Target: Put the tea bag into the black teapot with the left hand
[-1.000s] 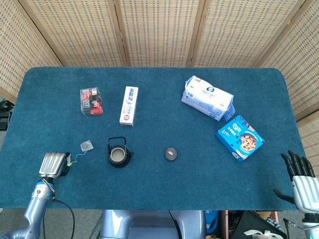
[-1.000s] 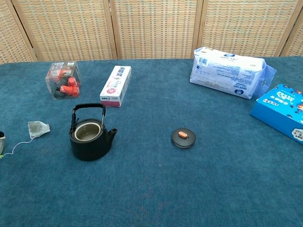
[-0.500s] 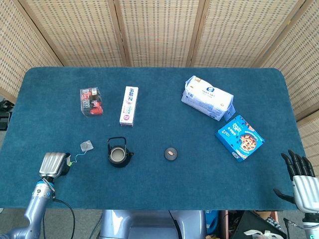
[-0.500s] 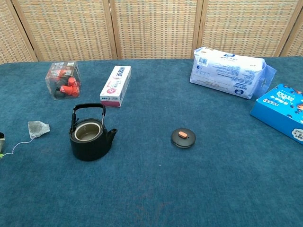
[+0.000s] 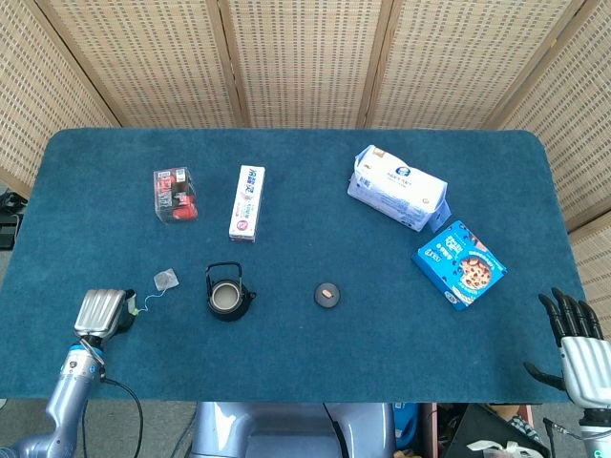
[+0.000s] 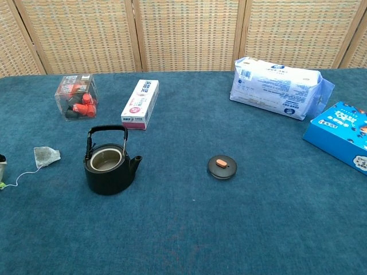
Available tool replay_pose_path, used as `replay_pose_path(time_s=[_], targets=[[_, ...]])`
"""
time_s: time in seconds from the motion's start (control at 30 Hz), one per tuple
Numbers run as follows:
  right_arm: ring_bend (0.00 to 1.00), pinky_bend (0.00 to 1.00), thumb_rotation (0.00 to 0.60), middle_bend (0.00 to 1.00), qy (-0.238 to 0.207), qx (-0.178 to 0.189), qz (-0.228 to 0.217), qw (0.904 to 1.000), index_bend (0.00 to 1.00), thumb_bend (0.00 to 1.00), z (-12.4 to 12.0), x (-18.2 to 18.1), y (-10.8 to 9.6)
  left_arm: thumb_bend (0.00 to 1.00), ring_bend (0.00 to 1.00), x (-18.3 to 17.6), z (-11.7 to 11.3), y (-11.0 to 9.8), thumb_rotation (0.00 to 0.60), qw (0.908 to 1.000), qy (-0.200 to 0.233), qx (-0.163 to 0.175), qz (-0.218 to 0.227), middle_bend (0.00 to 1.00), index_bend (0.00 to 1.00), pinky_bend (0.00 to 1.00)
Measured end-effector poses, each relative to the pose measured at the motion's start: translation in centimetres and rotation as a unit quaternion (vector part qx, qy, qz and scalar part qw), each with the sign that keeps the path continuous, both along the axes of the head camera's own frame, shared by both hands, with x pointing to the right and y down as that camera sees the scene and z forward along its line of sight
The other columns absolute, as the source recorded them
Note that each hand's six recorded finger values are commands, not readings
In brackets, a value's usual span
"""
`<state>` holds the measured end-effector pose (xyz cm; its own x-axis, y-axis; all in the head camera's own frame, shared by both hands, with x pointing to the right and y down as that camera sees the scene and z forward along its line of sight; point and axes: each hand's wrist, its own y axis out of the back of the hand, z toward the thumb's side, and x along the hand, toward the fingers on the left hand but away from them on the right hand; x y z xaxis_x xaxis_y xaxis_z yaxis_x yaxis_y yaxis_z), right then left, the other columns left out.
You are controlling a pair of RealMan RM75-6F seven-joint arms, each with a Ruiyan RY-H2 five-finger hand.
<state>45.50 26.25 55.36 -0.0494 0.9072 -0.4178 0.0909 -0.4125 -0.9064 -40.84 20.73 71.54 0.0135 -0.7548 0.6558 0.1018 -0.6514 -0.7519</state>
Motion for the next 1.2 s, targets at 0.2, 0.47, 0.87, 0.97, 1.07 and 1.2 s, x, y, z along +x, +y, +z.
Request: replay_pose_path(time_s=[0.2,0.47,0.87,0.97,1.07,1.2], targets=[[0.0,0.0,0.6,0.0,-0.001,0.0,0.0,1.0,0.0,0.06,0.0,0.0,0.0,0.49,0.74,0.1,-0.8,-0.4,0.6,0.9999,0.01,0.01,-0.004,0.83,0.62,0.66],[0.0,0.0,0.6,0.0,-0.002,0.002,-0.001,1.0,0.0,0.06,0.0,0.0,-0.1,0.49,0.74,0.8,-2.5,-1.0,0.6,0.9989,0.033,0.032,0.0,0.83,0.63,0.66],[0.0,0.0,0.6,0.0,-0.004,0.003,-0.001,1.0,0.0,0.06,-0.1,0.0,0.0,0.49,0.74,2.9,-6.8,-2.3,0.6,0.9917,0.087,0.092,0.02,0.84,0.63,0.66],[0.0,0.0,0.6,0.0,-0.005,0.003,-0.001,1.0,0.0,0.06,-0.1,0.0,0.0,0.49,0.74,3.7,-8.3,-2.8,0.6,0.9876,0.105,0.113,0.03,0.84,0.63,0.66],[0.0,0.0,0.6,0.0,-0.005,0.002,-0.001,1.0,0.0,0.06,0.0,0.0,0.1,0.5,0.74,4.3,-9.8,-3.2,0.6,0.9827,0.123,0.134,0.037,0.84,0.64,0.66],[0.0,0.0,0.6,0.0,-0.005,0.002,-0.001,1.0,0.0,0.06,0.0,0.0,0.1,0.5,0.74,4.9,-11.3,-3.8,0.6,0.9774,0.144,0.148,0.043,0.84,0.64,0.66]])
